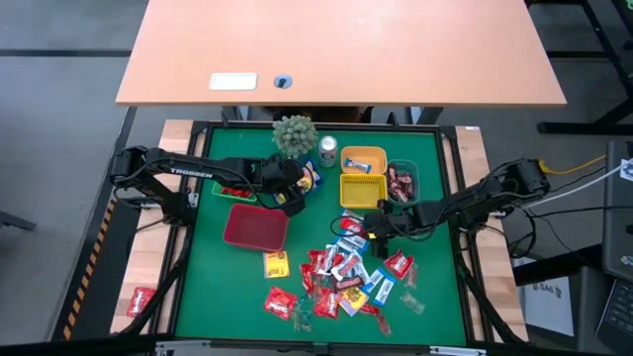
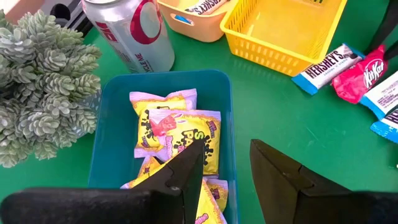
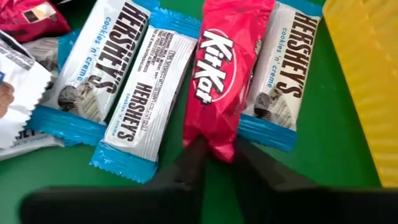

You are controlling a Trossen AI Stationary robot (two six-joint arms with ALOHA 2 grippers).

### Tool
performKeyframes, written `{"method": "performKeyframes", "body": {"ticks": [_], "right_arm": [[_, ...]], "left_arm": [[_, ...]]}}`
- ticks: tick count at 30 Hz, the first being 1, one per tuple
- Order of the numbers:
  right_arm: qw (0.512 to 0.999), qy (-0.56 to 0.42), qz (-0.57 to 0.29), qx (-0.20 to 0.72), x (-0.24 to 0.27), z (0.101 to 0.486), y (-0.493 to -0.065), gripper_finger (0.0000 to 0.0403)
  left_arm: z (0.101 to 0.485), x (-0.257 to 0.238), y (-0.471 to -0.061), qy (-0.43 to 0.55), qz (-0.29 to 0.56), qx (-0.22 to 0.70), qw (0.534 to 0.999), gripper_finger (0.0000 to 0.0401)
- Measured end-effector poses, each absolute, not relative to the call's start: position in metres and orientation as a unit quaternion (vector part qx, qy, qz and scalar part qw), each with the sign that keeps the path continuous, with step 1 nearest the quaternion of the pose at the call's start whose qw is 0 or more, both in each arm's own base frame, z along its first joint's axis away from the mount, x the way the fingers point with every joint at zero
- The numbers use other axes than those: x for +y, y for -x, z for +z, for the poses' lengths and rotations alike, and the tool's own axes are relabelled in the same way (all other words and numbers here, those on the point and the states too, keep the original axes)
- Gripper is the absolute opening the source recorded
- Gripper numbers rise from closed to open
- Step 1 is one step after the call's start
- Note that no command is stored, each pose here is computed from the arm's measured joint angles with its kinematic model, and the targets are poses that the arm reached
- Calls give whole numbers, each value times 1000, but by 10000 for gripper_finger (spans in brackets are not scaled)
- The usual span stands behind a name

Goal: Sort candy
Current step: Put the red chocolate bar into the green bin

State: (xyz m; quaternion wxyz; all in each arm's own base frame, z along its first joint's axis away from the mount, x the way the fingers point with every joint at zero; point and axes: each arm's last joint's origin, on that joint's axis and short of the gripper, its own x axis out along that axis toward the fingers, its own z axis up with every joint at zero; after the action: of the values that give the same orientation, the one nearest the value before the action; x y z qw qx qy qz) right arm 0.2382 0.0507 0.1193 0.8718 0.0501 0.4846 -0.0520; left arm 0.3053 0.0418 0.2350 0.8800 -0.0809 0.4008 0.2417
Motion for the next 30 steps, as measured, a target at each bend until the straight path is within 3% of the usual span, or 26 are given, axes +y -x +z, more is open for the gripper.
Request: {"method": "performKeyframes", "body": {"ticks": [5,21,30], "right_arm": [[871,-51,-49,486,51,120,-238,6],[872,-49,-18,487,55,149,-251,2],[897,-3,-7,442,57,180,-265,2]], "left_arm": [[235,42,-305,81,242,401,880,119],[237,31,-309,72,221,387,892,119],[245,7,-321,-15,74,352,933,119]]}}
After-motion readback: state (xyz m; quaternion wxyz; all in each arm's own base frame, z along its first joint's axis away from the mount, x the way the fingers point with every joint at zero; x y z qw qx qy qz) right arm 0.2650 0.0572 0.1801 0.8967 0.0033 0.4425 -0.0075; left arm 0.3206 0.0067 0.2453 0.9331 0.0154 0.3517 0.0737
